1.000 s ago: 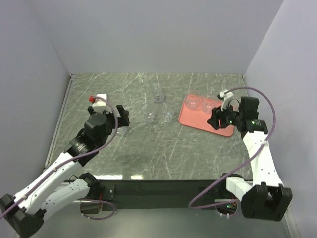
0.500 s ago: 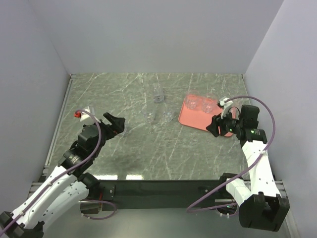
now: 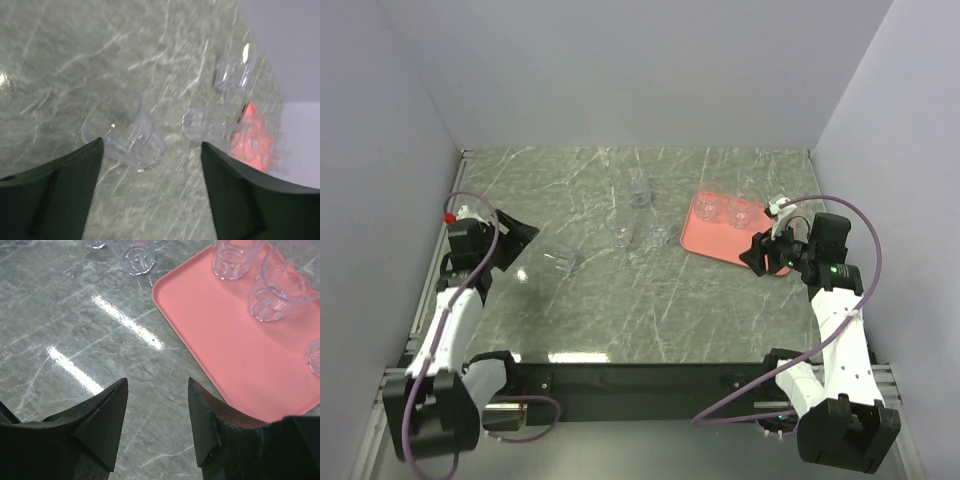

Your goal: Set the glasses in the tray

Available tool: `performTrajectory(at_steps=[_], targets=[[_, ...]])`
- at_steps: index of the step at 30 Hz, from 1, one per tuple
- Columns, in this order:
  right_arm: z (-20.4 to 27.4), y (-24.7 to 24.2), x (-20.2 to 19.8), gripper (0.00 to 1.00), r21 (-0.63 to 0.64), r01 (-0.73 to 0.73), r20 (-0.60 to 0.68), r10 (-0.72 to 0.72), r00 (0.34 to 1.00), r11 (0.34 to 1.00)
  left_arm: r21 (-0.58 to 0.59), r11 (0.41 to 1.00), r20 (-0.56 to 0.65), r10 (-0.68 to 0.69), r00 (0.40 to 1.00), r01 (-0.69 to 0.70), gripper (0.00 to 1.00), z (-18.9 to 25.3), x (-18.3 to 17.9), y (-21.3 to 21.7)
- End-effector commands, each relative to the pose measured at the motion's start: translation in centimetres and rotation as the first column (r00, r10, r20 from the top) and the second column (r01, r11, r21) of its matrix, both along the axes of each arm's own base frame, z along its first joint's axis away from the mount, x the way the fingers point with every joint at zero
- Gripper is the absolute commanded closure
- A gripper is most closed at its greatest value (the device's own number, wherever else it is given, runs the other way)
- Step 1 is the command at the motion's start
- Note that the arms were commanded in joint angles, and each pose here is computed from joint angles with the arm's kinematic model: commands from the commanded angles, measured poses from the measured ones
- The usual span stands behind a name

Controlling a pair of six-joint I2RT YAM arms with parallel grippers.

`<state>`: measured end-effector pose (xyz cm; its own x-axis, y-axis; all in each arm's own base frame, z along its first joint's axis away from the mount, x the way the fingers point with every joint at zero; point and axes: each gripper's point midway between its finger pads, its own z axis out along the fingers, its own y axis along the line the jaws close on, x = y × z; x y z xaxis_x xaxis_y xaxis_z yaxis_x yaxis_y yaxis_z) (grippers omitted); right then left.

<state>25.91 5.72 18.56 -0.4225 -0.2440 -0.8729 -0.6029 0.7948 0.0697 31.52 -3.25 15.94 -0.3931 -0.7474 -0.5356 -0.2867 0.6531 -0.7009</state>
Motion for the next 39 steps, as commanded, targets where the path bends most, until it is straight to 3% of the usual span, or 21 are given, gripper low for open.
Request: performTrajectory(at_steps=[1,9,24,36,39], targets=[[1.1,0.2,0.0,0.42,-0.001,-0.023,0.051,0.023,0.998,1.000,-0.059,0.974,0.037,-0.215,0.976,0.217,0.20,1.0,1.3,-1.9],[1.1,0.0,0.0,0.42,-0.010,-0.020,0.057,0.021,0.998,1.000,0.005,0.962,-0.102,-0.271,0.957,0.273,0.28,-2.4,4.0,-0.3],[0.8,-0.3,0.2,0.42,-0.010,-0.007,0.041,0.008,0.999,1.000,-0.131,0.878,-0.148,-0.476,0.867,0.460,0.52,-5.8,3.9,-2.9],[0.6,-0.6,0.3,0.42,-0.011,0.004,0.034,-0.004,0.999,1.000,-0.184,0.848,-0.104,-0.520,0.848,0.497,0.98,-5.2,3.5,-3.9],[0.6,-0.7,0.3,0.42,-0.010,0.007,0.035,-0.007,0.999,1.000,-0.179,0.830,-0.040,-0.543,0.839,0.528,0.99,-3.4,3.4,-4.5]])
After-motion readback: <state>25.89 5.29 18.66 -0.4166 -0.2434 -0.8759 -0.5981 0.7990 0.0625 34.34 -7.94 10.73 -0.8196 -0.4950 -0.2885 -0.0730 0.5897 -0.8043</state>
